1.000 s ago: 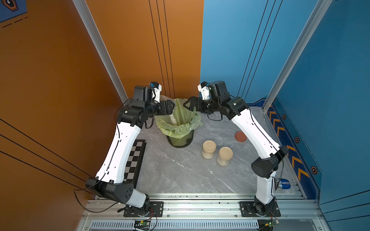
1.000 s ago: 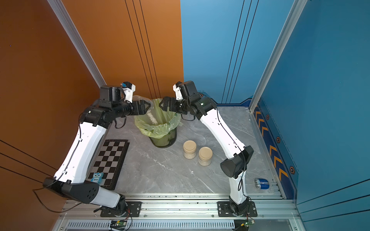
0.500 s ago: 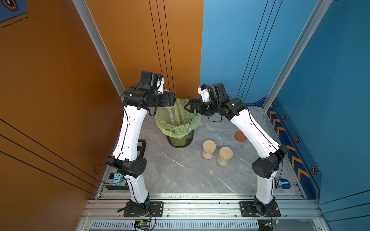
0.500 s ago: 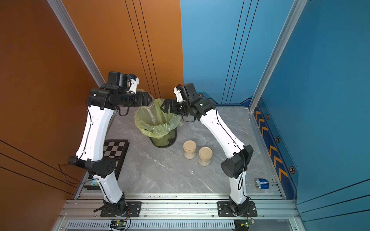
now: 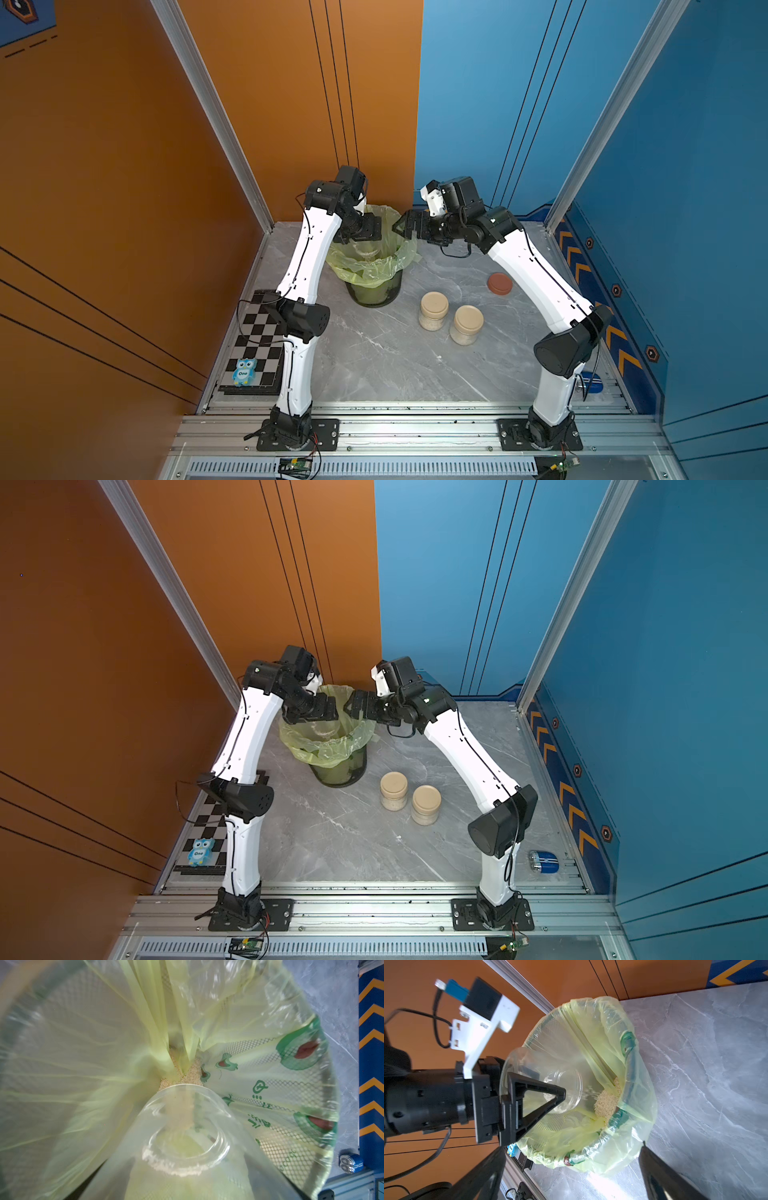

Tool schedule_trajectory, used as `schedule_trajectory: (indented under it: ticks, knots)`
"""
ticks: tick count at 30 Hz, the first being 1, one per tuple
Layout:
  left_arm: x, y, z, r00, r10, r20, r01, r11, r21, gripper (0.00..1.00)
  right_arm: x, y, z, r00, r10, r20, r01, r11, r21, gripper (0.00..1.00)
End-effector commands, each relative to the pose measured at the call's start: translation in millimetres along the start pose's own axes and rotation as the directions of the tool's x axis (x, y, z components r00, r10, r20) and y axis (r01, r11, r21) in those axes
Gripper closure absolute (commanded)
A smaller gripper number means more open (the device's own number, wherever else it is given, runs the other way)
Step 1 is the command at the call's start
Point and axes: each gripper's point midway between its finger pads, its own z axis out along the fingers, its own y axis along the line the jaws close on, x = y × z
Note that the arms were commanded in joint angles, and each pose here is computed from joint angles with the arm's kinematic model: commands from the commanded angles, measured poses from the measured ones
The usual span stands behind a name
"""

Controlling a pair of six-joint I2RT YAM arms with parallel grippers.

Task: Empty moldy rice from jars
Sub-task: Pour the moldy rice from the jar into the trash bin.

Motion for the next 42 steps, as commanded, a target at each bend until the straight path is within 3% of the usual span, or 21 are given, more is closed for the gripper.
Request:
schedule_trajectory:
  ticks: [1, 5, 9, 13, 18, 22, 28, 31, 32, 33, 35, 42]
  knots:
    - [-5, -11, -31, 0.997, -0.063, 0.042, 0.058, 0.991, 0.12, 1.0, -6, 7, -12, 1.0, 0.006, 0.021, -0.005, 0.999, -0.035, 0.0]
    - [-18, -16, -50, 0.979, -0.2, 0.031, 0.183, 0.94, 0.289, 1.0, -8, 7, -14, 1.0, 0.018, 0.024, -0.017, 0.999, -0.041, 0.0]
    - [-34, -25, -74, 0.955, -0.296, 0.007, 0.259, 0.847, 0.465, 1.0, -11, 6, -13, 0.999, 0.039, 0.022, -0.038, 0.998, -0.05, 0.0]
    - [-44, -30, -84, 0.931, -0.357, -0.081, 0.334, 0.738, 0.586, 1.0, -16, 9, -14, 0.998, 0.047, 0.032, -0.045, 0.997, -0.061, 0.0]
    - [-47, -20, -84, 0.922, -0.377, -0.093, 0.355, 0.723, 0.593, 1.0, -16, 10, -12, 0.998, 0.053, 0.03, -0.051, 0.997, -0.063, 0.0]
    - [-48, -17, -88, 0.926, -0.372, -0.056, 0.334, 0.743, 0.58, 1.0, -17, 11, -12, 0.998, 0.054, 0.032, -0.052, 0.997, -0.062, 0.0]
    - [-43, 0, -86, 0.95, -0.285, 0.125, 0.214, 0.891, 0.401, 1.0, -17, 9, -16, 0.998, 0.059, 0.034, -0.057, 0.997, -0.058, 0.0]
    - [-43, 7, -91, 0.951, -0.164, 0.263, 0.11, 0.971, 0.211, 1.0, -17, 5, -21, 0.998, 0.061, 0.035, -0.059, 0.997, -0.047, 0.0]
    - [-43, 10, -94, 0.943, -0.085, 0.322, 0.058, 0.994, 0.093, 1.0, -16, 2, -22, 0.997, 0.065, 0.033, -0.063, 0.997, -0.041, 0.0]
    - [-43, 10, -99, 0.928, 0.024, 0.371, -0.003, 0.998, -0.057, 1.0, -16, -1, -24, 0.997, 0.069, 0.034, -0.068, 0.997, -0.037, 0.0]
    - [-46, 7, -106, 0.885, 0.226, 0.406, -0.098, 0.945, -0.312, 1.0, -17, -8, -28, 0.996, 0.083, 0.035, -0.082, 0.996, -0.026, 0.0]
    - [-58, -25, -104, 0.832, 0.323, 0.451, -0.129, 0.904, -0.409, 1.0, -21, -26, -37, 0.992, 0.122, 0.043, -0.121, 0.993, -0.012, 0.0]
